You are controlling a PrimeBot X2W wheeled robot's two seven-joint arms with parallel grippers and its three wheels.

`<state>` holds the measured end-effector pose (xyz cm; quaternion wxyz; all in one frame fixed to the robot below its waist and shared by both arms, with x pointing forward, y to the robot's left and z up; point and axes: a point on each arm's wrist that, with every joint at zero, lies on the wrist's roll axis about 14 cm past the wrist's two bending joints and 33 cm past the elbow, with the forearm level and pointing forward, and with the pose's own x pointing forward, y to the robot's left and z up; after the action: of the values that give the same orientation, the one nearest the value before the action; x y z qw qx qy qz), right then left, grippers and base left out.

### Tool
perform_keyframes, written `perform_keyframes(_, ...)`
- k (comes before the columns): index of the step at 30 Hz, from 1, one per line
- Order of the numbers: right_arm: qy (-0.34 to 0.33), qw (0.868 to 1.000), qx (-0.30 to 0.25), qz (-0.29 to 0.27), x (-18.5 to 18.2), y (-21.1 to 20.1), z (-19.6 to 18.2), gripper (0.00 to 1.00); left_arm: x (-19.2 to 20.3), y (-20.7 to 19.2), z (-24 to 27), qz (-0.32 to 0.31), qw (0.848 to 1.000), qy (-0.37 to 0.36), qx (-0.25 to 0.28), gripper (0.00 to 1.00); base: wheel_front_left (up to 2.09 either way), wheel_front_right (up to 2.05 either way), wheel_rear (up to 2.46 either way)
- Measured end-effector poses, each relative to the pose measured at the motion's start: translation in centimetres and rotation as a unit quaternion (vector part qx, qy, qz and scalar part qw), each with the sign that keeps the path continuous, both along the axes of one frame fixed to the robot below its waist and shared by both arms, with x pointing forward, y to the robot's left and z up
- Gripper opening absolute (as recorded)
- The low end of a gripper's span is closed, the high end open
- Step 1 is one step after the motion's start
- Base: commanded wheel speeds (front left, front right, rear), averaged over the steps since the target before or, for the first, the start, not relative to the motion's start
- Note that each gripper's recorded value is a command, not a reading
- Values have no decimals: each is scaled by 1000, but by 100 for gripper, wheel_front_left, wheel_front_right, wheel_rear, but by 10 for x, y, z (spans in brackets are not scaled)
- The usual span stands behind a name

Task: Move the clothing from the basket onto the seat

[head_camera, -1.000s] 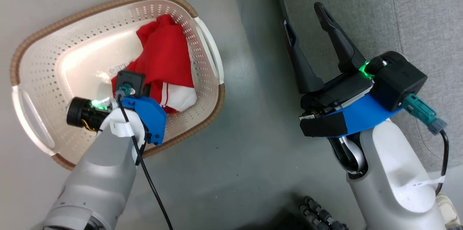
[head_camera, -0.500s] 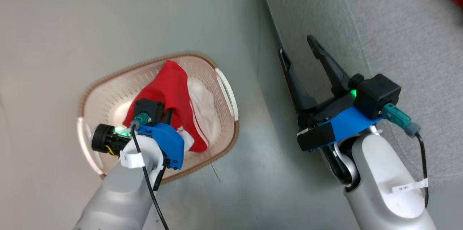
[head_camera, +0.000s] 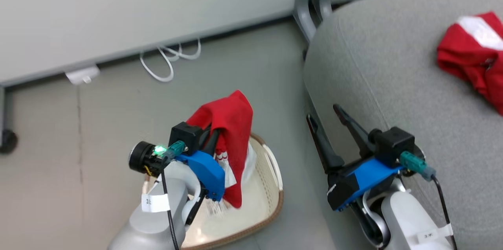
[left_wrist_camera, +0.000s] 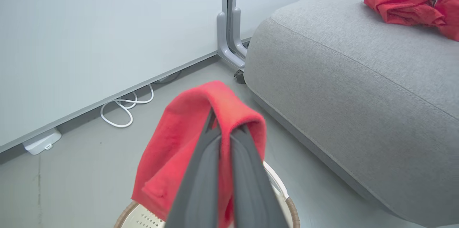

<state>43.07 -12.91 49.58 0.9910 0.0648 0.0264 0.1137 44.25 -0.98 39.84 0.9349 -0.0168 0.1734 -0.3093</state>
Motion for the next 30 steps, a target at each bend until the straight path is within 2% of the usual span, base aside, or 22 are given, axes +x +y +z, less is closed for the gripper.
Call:
perform_keyframes(7,-25,999,5,19,-26,15,25,100,-7,-3,73,-5,996,-91,-21,0,0,0,0)
perform_keyframes(16,-44,998,8,43,-40,32,43,100,-12,-14,148,-20,985,-161,-57,0,0,0,0)
perform_keyframes(22,-47,997,10,54,-42,40,46,100,-13,-24,172,-31,982,-169,-73,0,0,0,0)
perform_keyframes(30,-44,997,16,59,-43,44,44,100,-17,-34,172,-39,984,-158,-78,0,0,0,0)
